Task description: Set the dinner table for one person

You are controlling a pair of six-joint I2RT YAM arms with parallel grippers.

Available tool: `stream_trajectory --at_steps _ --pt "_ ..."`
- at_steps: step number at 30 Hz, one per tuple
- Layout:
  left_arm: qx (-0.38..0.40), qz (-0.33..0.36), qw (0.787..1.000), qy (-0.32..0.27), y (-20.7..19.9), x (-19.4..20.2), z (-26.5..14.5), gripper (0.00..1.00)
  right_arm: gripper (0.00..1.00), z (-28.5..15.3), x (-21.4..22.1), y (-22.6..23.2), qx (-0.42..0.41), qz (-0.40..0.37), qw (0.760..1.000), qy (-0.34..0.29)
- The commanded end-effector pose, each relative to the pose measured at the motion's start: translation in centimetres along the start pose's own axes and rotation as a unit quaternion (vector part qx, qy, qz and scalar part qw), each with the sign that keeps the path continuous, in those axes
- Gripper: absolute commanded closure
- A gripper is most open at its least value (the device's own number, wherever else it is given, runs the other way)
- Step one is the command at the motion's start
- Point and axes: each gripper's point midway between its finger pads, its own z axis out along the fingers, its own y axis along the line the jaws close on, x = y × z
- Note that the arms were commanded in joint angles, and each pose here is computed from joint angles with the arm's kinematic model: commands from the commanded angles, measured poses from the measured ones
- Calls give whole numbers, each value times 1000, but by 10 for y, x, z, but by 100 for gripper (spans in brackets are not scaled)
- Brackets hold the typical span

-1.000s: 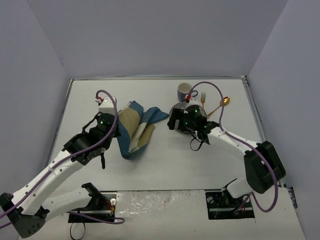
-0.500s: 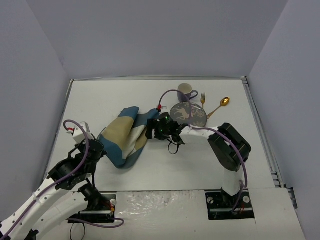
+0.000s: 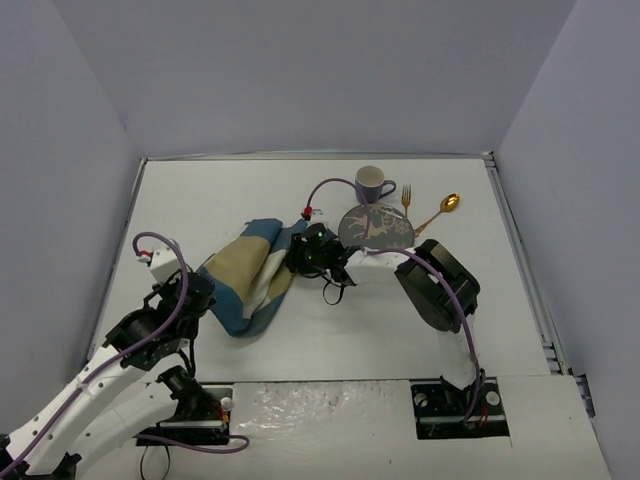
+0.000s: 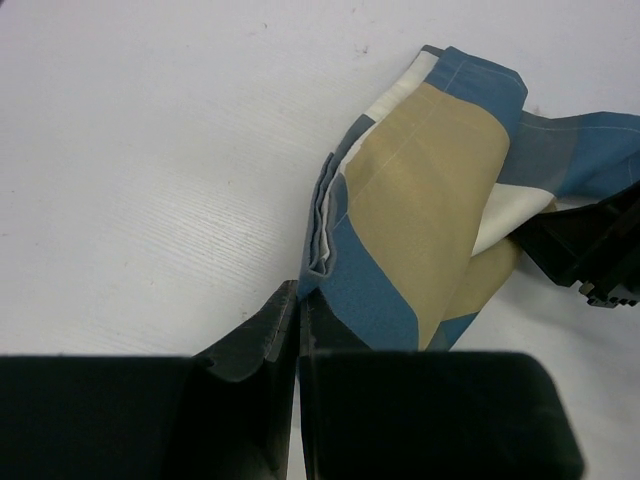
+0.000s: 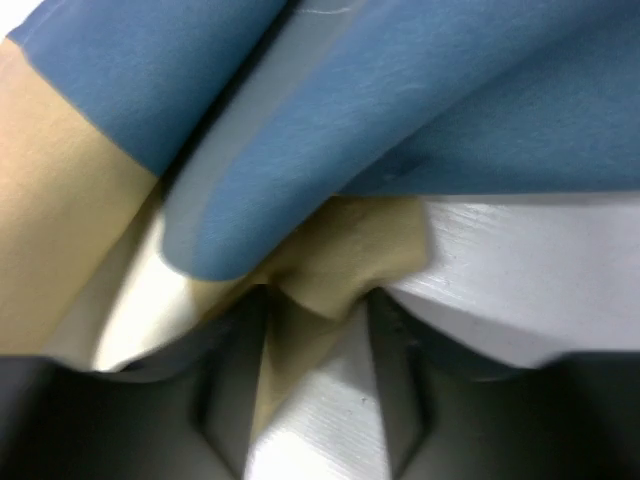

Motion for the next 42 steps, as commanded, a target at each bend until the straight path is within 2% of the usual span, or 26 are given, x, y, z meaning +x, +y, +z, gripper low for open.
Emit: stream_trajectory --at_steps 1,3,4,9,15,18,19,24,26,28,29,33,42 --pt "-14 -21 999 -40 -9 -37 2 100 87 4 -7 2 19 -19 1000 -1" --pt "-21 -17 999 -44 -9 -45 5 100 100 -2 -26 1 41 -41 998 -18" --pt "-31 -21 998 -46 -6 -51 8 100 100 -7 -32 -6 61 -62 996 -19" --pt "-52 -40 996 -68 4 -94 18 100 100 -54 -122 25 90 -123 985 -85" --pt "-36 -97 989 -103 16 -136 9 100 100 -111 -159 34 125 -149 976 -95" --pt "-28 -105 989 -100 20 -124 6 100 100 -122 -148 23 156 -163 972 -61" --pt "-30 -105 990 -87 22 -113 8 100 97 -119 -141 20 157 -165 973 -47" --pt "-45 -114 992 -6 35 -42 26 100 68 -98 -90 8 136 -161 977 22" --pt "-40 -118 992 10 35 -28 27 100 56 -94 -68 1 127 -150 980 41" --pt "-46 -122 991 20 42 -12 27 100 40 -99 -56 -2 115 -135 983 40" --pt "-46 -124 991 21 43 -10 27 100 37 -102 -52 -4 111 -128 985 38" --pt "-47 -124 991 33 45 2 29 100 35 -106 -36 -14 97 -102 990 33" --pt "-46 -125 990 47 43 10 33 100 35 -104 20 -59 134 -51 988 63"
